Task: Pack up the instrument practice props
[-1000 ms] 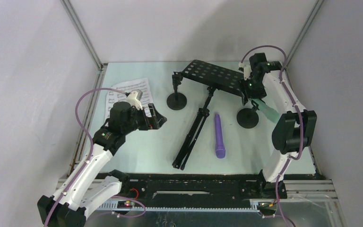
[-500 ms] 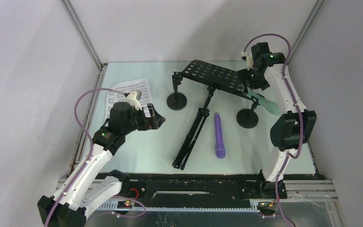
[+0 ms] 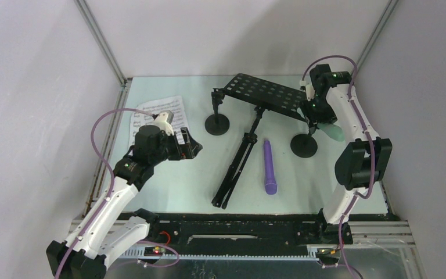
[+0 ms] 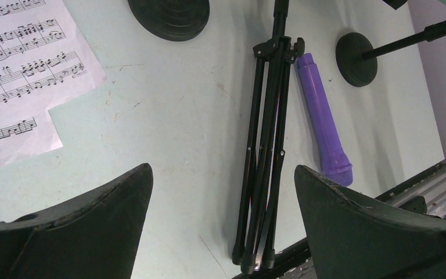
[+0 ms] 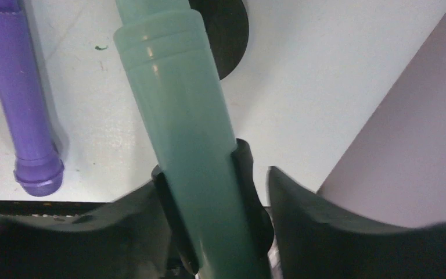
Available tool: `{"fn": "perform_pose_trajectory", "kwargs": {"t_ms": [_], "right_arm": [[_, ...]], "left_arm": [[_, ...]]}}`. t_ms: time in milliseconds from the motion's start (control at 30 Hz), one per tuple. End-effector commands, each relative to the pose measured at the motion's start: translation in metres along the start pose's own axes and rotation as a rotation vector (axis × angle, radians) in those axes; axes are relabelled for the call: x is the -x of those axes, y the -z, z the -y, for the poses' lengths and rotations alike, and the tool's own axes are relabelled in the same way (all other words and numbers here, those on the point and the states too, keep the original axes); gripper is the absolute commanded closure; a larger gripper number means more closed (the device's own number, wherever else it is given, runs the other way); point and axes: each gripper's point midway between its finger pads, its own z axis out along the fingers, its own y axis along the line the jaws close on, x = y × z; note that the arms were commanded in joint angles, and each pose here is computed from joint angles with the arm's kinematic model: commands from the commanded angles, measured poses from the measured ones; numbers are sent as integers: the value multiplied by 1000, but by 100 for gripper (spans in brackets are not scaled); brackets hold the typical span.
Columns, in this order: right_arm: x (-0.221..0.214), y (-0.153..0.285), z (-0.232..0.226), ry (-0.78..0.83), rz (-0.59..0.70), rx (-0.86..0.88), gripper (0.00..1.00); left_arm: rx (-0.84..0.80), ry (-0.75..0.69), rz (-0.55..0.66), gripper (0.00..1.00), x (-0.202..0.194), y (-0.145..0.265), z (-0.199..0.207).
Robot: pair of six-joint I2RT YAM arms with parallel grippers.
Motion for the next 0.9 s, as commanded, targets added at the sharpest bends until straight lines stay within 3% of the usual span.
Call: {"fn": "perform_pose_trajectory", "kwargs": {"t_ms": [0, 233, 600, 867], "right_arm": [[-3, 19, -2, -3, 44, 12, 45], [-3, 29, -20, -2, 48, 66, 98], [-13, 61, -24, -161, 77, -2, 100], [-32, 62, -50, -207, 29, 122, 100]], "left_arm": [[-4, -17, 18, 0, 6, 3, 0], [-7, -14, 17, 0, 5, 3, 0], [-7, -12, 13, 0, 4, 2, 0], [-4, -8, 3, 0, 3, 0, -2]]}}
